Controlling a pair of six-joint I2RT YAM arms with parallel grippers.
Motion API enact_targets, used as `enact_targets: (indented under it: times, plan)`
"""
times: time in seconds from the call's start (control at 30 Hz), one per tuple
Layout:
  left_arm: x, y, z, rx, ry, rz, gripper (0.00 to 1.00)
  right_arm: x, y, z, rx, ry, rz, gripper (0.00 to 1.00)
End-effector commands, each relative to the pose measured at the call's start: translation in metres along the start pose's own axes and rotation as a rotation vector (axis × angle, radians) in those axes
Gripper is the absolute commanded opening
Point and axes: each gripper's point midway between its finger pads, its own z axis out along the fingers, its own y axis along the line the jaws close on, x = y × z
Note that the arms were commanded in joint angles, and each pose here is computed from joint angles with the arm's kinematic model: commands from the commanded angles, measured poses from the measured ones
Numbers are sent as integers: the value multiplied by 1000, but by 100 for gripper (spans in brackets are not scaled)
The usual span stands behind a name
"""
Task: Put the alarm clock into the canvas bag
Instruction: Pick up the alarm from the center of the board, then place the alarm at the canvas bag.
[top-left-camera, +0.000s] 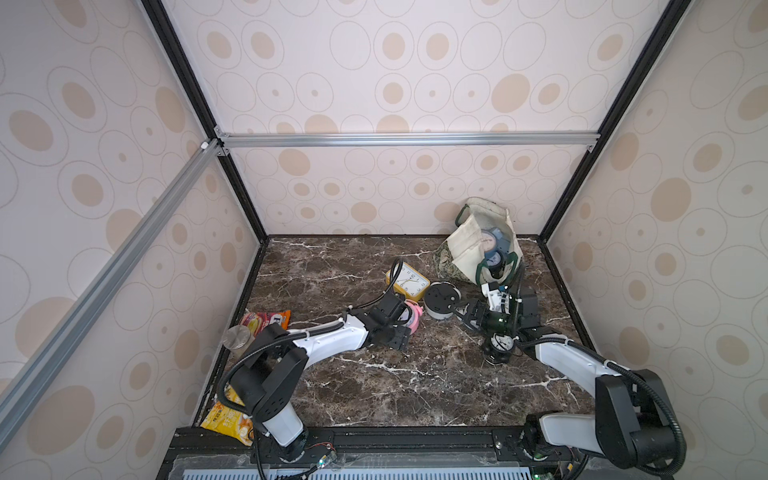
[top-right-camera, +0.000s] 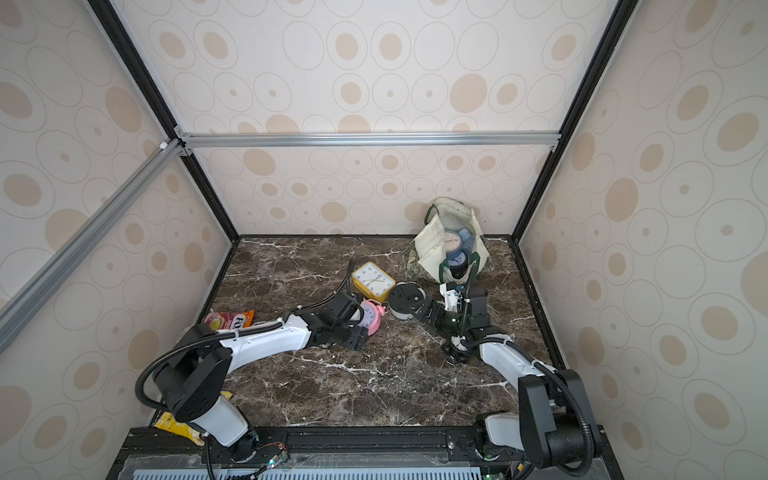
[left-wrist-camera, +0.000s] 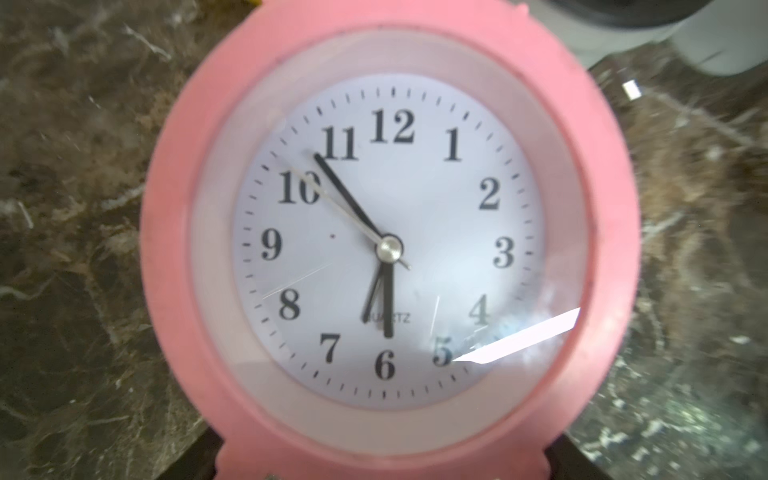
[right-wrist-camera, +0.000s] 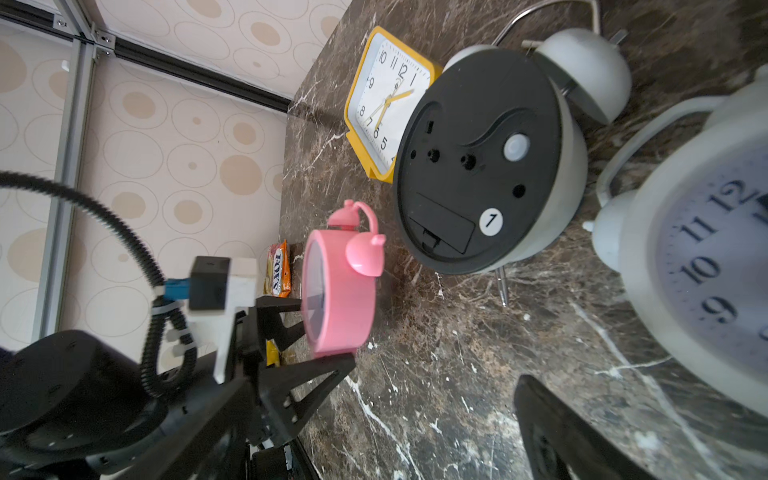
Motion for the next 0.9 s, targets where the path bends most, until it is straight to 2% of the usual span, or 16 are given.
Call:
enact_targets:
  times: [0.0,0.13,0.2,0.33,0.6,0.87]
  plan:
    - [-26,-25,-30,154,-164,48,62,-4,22,8,-73,26,-29,100]
    - [-29,-50,-60,303,-273,125,62,-2,38,16,-106,53,-48,98]
    - [-26,-56,-70,334,-315,178,62,-3,48,17,-121,57,-61,97]
    - [-23,-57,-81,314,-379,257,62,-3,67,19,-157,77,-73,95]
    - [-24,-59,-91,277,-461,318,61,13,97,24,-205,135,-106,90]
    - [-17,-62,-85,265,-429,343,60,16,103,25,-199,145,-129,69]
